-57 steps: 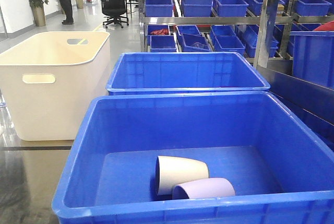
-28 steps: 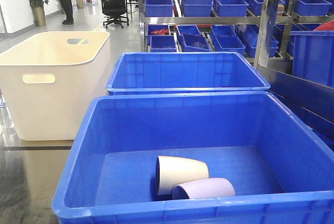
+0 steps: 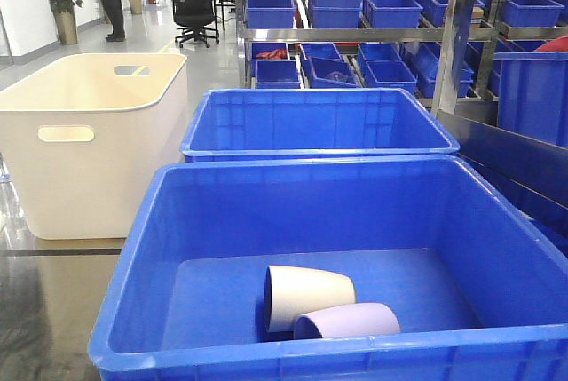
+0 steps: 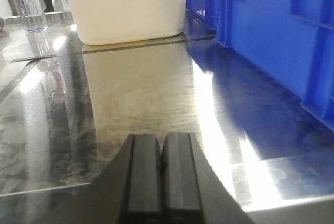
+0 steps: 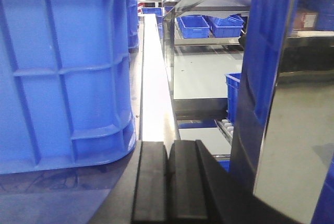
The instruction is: Grab cup from conveyor and place in blue bin
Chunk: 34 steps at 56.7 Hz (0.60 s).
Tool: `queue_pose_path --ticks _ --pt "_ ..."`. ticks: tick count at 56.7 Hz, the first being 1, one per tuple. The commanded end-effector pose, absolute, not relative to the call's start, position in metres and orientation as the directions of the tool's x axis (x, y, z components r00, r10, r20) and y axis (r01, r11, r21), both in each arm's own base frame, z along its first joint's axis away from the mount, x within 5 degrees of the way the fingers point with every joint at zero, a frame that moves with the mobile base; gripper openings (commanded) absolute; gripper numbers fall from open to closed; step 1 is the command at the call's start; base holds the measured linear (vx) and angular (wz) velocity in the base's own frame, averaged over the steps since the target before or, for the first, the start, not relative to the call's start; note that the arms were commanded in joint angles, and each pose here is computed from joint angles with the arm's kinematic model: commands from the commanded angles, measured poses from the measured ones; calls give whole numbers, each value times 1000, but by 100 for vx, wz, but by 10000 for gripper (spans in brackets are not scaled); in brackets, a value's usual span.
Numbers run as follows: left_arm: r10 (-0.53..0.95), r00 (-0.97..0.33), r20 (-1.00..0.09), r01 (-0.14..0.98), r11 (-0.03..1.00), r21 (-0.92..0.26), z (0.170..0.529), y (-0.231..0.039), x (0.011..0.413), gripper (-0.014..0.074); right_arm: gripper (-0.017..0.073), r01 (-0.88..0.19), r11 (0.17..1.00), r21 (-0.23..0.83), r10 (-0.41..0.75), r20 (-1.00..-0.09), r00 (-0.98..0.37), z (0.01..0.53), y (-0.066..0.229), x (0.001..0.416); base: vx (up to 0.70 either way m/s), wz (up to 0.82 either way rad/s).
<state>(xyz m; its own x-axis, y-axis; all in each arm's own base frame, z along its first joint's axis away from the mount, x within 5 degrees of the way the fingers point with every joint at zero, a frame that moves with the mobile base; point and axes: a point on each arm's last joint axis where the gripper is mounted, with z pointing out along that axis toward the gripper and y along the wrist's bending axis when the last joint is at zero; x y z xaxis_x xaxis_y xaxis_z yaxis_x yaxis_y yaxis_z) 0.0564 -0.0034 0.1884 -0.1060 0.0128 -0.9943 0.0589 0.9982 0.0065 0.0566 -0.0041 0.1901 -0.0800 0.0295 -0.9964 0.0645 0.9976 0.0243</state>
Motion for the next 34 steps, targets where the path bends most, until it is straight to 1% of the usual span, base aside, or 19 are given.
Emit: queue_pose_path --ticks 1,34 --pt "-1 -21 -1000 56 998 -3 192 -3 56 -7 -9 62 998 8 8 -1000 3 193 -4 57 0 0" --pt "-1 -21 -1000 56 998 -3 192 -3 56 -7 -9 61 998 8 8 -1000 8 193 -4 57 0 0"
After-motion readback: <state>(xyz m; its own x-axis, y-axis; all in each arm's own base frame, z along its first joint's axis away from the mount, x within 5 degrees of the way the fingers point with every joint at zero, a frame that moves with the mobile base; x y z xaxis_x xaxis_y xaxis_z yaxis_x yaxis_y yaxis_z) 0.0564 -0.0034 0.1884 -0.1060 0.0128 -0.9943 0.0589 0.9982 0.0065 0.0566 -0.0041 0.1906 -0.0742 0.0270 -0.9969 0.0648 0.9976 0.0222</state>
